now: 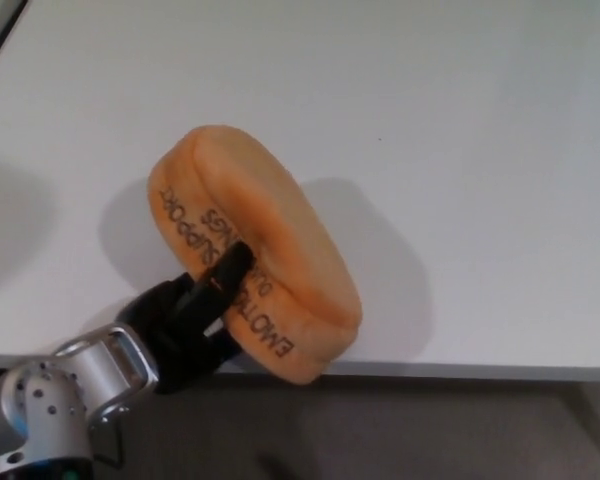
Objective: A soft plate is kept in the center of the table close to the robot and the robot uses its left hand to pick up the plate, turns it upside down and places it back on the table
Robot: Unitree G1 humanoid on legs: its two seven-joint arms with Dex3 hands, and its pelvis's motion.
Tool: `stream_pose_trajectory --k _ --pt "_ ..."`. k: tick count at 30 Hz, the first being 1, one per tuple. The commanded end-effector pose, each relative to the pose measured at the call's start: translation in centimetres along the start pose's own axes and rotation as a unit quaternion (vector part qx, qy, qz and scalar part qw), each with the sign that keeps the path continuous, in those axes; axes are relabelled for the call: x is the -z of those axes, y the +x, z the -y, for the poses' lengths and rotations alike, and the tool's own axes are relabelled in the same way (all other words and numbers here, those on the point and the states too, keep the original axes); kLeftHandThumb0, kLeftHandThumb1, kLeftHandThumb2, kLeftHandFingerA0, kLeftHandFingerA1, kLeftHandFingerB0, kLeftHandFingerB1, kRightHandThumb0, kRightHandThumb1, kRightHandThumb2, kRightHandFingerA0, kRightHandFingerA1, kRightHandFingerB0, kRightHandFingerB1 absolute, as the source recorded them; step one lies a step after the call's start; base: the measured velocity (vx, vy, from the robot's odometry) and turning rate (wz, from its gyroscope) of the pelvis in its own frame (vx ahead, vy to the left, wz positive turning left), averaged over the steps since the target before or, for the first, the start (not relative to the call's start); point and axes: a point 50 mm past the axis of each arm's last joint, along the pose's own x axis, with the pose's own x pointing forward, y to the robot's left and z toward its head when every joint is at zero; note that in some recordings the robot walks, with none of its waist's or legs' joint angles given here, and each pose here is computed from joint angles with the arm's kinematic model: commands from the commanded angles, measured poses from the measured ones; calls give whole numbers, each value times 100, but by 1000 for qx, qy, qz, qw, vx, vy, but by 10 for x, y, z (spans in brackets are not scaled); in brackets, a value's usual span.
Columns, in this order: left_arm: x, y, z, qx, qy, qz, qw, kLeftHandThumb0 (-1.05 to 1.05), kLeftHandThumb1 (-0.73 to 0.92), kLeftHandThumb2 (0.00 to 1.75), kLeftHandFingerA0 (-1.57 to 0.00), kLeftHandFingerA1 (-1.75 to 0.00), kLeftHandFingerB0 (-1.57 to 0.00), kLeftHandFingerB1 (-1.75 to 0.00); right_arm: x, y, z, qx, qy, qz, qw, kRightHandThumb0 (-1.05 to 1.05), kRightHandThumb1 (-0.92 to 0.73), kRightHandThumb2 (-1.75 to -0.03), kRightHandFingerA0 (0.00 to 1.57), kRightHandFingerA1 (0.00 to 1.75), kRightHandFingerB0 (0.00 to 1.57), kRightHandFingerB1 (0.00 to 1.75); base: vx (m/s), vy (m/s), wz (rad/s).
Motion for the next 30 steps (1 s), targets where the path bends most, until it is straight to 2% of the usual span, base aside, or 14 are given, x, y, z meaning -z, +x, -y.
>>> stream_pose_trajectory --k 1,3,4,5,8,9,11,12,13,19,21,22,24,30 --pt "-12 -5 -6 -56 3 25 998 -43 72 67 -97 -155 -83 -138 0 -2 5 4 -7 -3 1000 -68 -86 -66 53 48 34 31 0 0 0" --pt "-13 -7 -5 -39 13 21 999 -50 78 68 -92 -147 -77 -138 0 -2 5 4 -7 -2 1000 -67 -86 -66 52 47 35 31 0 0 0" --pt "-13 -8 -5 -31 23 23 999 -70 81 65 -61 -115 -44 -71 -1 -1 5 4 -5 -1 1000 -67 -86 -66 53 47 35 31 0 0 0" --pt "-13 -9 -5 -30 27 25 999 -78 82 64 -42 -88 -23 -45 -1 -1 5 4 -6 0 1000 -67 -86 -67 52 48 35 31 0 0 0" --pt "-13 -10 -4 -19 34 27 999 -84 65 102 -13 -56 -2 -28 -1 -1 5 4 -5 0 1000 -67 -86 -66 51 49 35 31 0 0 0" --pt "-13 -11 -3 -3 51 29 998 -105 78 117 0 -17 0 -7 -1 -1 5 6 -4 1 1000 -70 -71 -104 47 60 29 48 0 0 0" --pt "-13 -12 -2 5 61 28 998 -103 74 110 0 -12 0 0 0 0 4 6 -5 3 1000 -71 -71 -104 47 60 28 48 0 0 0" --pt "-12 -11 -2 2 63 28 998 -100 90 68 0 0 0 0 -1 -1 4 5 -7 1 1000 -71 -71 -104 47 60 29 48 0 0 0" --pt "-13 -11 -1 4 62 27 998 -104 75 110 0 -17 0 0 -1 -1 5 5 -7 2 1000 -68 -85 -66 52 49 35 31 0 0 0" --pt "-15 -12 0 14 65 27 997 -105 74 111 0 -18 0 0 -2 0 5 3 -5 5 1000 -68 -70 -104 47 60 28 48 0 0 0" --pt "-15 -12 -1 18 63 29 997 -104 73 111 0 -17 0 0 -2 0 5 2 -14 2 1000 -69 -87 -67 52 48 35 31 0 0 0" --pt "-15 -12 -2 20 62 29 997 -104 73 111 0 -17 0 0 -2 0 5 2 -10 2 1000 -72 -71 -105 47 59 29 48 0 0 0" --pt "-16 -13 -3 22 64 29 997 -104 72 111 0 -18 0 0 -2 0 5 1 -7 3 1000 -69 -86 -66 53 49 37 32 0 0 0" --pt "-21 -16 -4 24 70 27 997 -104 72 111 0 -20 0 0 -3 -1 5 0 -14 3 1000 -71 -86 -66 55 48 38 33 0 0 0"
